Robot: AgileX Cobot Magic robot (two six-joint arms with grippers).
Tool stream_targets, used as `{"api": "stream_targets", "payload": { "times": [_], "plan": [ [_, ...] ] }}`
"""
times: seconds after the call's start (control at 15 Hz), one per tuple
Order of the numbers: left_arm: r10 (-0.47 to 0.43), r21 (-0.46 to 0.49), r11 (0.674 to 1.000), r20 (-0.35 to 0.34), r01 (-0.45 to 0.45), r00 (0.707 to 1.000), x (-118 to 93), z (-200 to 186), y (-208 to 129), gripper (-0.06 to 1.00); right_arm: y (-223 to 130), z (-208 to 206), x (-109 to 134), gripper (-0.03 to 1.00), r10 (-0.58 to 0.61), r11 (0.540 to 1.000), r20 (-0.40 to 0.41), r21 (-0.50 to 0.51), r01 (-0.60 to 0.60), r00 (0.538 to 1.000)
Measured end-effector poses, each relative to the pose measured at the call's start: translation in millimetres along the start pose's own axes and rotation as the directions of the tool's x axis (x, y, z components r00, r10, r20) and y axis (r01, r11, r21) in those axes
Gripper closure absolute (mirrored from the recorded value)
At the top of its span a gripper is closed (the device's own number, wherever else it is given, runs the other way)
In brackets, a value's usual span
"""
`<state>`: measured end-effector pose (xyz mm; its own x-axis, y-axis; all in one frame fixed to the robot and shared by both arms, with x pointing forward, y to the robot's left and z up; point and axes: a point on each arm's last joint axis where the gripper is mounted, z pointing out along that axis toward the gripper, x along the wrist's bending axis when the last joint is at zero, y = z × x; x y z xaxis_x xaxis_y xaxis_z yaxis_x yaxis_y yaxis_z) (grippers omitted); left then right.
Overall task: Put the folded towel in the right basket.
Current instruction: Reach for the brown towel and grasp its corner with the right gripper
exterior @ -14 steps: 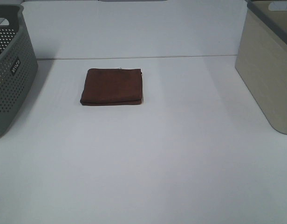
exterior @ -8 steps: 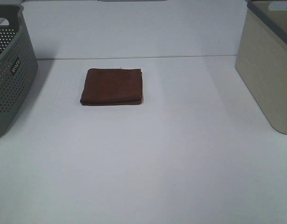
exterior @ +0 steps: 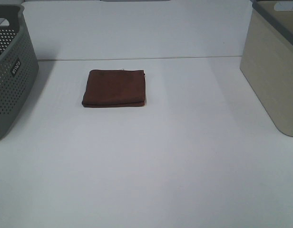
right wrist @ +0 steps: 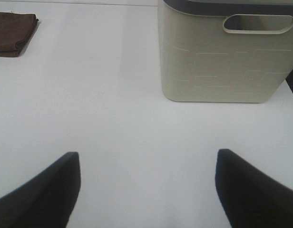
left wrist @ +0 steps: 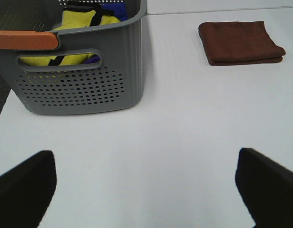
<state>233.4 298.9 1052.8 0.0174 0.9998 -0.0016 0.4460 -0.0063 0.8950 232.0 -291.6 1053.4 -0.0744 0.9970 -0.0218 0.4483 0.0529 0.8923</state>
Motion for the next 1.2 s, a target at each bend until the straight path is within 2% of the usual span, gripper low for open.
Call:
{"api": "stream_targets", "payload": {
  "times": [1.2],
  "plan": [
    [0.0, 0.0, 1.0, 0.0, 0.0, 1.0, 0.0, 0.0, 0.0, -0.03, 0.0, 0.0, 0.0, 0.22, 0.0, 1.0, 0.0, 0.0, 0.0, 1.0]
  ]
}}
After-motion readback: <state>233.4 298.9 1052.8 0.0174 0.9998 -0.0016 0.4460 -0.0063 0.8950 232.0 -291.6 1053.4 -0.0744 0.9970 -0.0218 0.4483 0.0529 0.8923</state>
